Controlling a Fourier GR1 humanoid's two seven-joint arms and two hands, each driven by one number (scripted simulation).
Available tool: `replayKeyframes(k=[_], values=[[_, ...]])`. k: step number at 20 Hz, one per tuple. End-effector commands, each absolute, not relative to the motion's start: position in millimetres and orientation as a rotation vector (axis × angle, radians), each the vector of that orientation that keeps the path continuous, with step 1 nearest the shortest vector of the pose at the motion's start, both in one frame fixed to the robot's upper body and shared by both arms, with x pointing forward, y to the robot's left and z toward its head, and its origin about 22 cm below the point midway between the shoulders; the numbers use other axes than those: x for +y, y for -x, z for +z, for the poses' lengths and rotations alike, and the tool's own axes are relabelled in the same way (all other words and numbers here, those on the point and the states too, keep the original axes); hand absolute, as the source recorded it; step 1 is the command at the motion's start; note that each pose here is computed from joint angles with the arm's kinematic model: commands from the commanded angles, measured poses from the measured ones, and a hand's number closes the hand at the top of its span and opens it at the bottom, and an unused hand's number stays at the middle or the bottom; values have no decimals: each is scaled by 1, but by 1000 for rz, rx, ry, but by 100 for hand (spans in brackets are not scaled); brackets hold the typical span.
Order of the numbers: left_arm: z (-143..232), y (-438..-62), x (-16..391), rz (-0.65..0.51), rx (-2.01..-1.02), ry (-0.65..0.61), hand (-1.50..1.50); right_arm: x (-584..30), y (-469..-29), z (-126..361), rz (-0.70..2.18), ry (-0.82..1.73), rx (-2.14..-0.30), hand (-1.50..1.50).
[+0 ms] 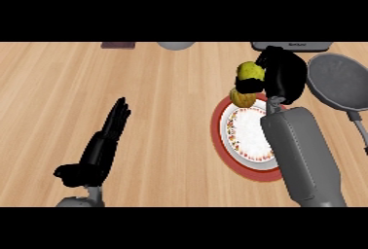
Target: Pick the pear from the plate and place it in the pan
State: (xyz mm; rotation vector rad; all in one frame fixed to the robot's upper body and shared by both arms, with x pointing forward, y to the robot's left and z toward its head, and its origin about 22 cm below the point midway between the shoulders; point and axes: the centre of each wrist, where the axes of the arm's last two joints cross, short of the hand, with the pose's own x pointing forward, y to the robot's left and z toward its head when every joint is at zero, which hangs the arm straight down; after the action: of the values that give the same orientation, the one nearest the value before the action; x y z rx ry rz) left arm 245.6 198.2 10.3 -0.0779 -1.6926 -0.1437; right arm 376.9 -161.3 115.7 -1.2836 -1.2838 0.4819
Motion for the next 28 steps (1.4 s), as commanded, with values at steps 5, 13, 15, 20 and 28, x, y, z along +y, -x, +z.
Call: replayKeyframes(k=[5, 13, 15, 20, 28], values=[[-14, -244, 180, -143, -1680, 73, 0, -204, -395, 125, 169, 1256, -1297, 150], [11, -250, 206, -141, -1707, 63, 0, -307, -400, 102, 48, 1381, -1263, 150], [24, -269, 204, -144, -1712, 71, 0, -310, -402, 99, 44, 1445, -1272, 150], [10, -260, 190, -150, -1714, 87, 0, -367, -390, 71, 52, 1649, -1216, 150], [17, -251, 200, -178, -1727, 101, 0, -430, -380, 79, -129, 1664, -1252, 150]])
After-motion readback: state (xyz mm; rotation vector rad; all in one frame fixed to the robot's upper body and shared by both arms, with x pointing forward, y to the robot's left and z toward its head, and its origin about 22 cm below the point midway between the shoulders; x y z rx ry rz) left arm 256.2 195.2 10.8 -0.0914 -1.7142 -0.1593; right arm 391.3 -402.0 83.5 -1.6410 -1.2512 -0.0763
